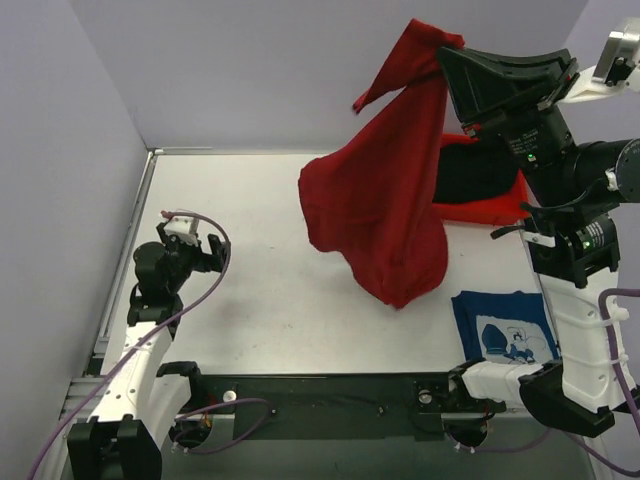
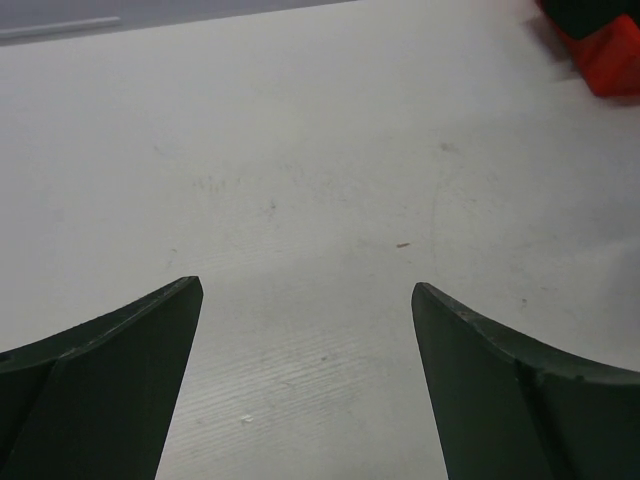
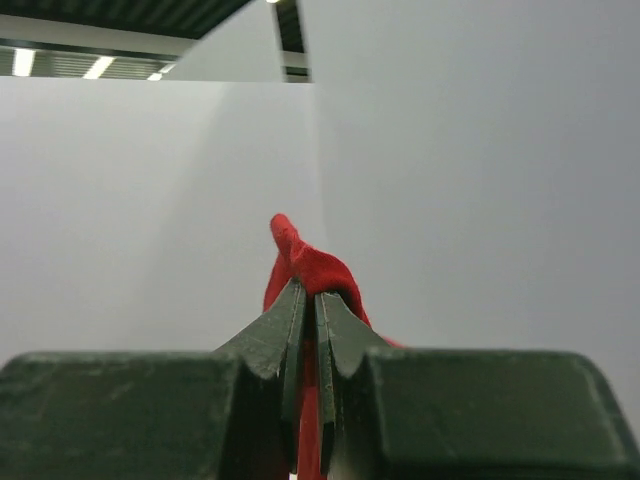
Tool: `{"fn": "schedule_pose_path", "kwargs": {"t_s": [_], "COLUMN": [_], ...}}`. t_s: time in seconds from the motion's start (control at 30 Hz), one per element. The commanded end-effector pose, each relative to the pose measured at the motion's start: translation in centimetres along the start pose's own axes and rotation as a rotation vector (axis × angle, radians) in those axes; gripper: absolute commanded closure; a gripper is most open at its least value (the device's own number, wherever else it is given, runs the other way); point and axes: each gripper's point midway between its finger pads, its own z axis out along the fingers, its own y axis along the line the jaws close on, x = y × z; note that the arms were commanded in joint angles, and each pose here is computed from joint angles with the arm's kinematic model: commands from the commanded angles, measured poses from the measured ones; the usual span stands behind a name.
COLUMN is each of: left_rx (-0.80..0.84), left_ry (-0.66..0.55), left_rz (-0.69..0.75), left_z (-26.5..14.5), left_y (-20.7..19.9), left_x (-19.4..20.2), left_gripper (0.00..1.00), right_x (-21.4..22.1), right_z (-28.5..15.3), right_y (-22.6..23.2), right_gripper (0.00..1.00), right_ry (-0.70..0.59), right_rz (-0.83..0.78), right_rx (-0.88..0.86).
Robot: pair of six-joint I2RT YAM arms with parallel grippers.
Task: Fold and stack the t-shirts
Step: Move the tshirt to the center of the board
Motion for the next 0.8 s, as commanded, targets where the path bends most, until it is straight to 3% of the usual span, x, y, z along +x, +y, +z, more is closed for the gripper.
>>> {"fn": "schedule_pose_path", "kwargs": {"t_s": [0.0, 0.17, 0.33, 0.47, 0.57, 0.63, 0.67, 0.7, 0.73, 0.77], "left_rx": [-0.252, -0.376, -0.368, -0.378, -0.347, -0.331, -0.324, -0.320, -0.316, -0.317], "left_ry": [-0.089, -0.103, -0.119, -0.109, -0.097, -0.101, -0.100, -0.099, -0.103, -0.102], "left_rz": [0.198, 0.268, 0.281, 0.287, 0.300, 0.301, 0.299, 0.288, 0.286, 0.279], "left_z": [-0.9, -1.1, -1.5, -1.9, -1.9, -1.8, -1.7, -1.6, -1.6, -1.6], "left_y": [4.9, 7.9, 7.5, 7.6, 7.1, 6.8, 6.7, 6.6, 6.5, 6.5], "left_x": [-5.6, -8.1, -9.1, -9.0, -8.5, -8.4, -8.3, -8.2, -8.3, -8.3], "left_gripper": [0.03, 0.03, 0.03, 0.03, 0.03, 0.03, 0.03, 0.03, 0.03, 0.03], "right_x": [2.8, 3.4, 8.4, 13.1, 22.1, 29.1, 34.4, 36.4, 40.3, 42.6], "right_z": [1.8, 3.9, 5.0, 4.6, 3.9, 2.3, -0.1, -0.9, -3.8, -7.1], "right_y": [5.5, 7.9, 3.0, -0.9, -7.0, -10.7, -14.0, -15.2, -18.9, -19.7], "right_gripper": [1.00, 1.00, 1.00, 1.00, 1.00, 1.00, 0.91, 0.59, 0.45, 0.22], "right_ry": [0.024, 0.046, 0.124, 0.251, 0.470, 0.640, 0.784, 0.832, 0.964, 1.115], "right_rz": [0.220, 0.314, 0.305, 0.440, 0.445, 0.339, 0.266, 0.222, 0.130, 0.084], "right_rx": [-0.270, -0.387, -0.210, -0.271, -0.112, 0.039, 0.175, 0.257, 0.434, 0.511]}}
